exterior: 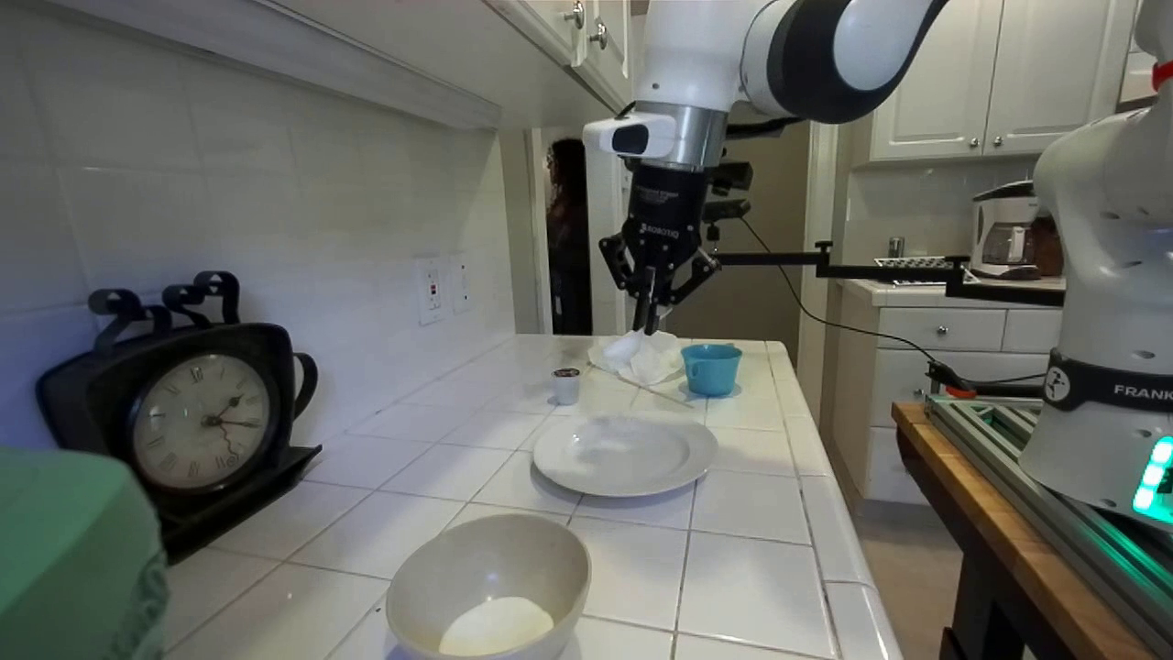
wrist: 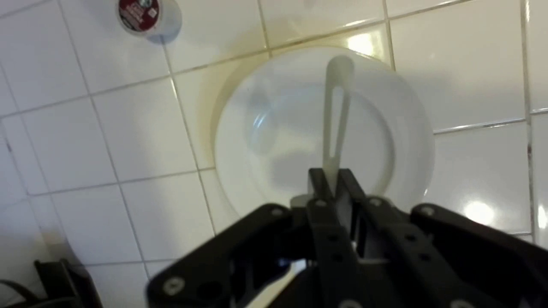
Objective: Use the white spoon to stir the grey bowl then return the spoon to the white plate.
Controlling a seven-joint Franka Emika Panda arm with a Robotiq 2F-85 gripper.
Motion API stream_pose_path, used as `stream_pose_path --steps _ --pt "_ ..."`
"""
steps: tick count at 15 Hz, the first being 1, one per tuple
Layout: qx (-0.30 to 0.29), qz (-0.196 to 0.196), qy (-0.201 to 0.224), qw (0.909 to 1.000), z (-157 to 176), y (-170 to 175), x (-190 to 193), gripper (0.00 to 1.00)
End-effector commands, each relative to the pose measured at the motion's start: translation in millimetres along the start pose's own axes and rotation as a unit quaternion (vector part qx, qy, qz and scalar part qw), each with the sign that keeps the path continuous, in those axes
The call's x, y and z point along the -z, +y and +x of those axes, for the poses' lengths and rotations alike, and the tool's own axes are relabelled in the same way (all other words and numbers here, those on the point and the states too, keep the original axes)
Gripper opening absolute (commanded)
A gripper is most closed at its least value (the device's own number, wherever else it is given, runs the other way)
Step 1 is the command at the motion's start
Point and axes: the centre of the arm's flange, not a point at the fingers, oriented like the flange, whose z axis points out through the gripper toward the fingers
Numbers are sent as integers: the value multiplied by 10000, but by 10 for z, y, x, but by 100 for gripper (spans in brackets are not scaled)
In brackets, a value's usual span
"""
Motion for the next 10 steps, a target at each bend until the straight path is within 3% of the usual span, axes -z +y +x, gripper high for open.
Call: stream_pose_path --steps 1,10 --pt "190 -75 -45 9998 110 -54 67 10" --pt "352 -156 -130 9992 181 -99 137 10"
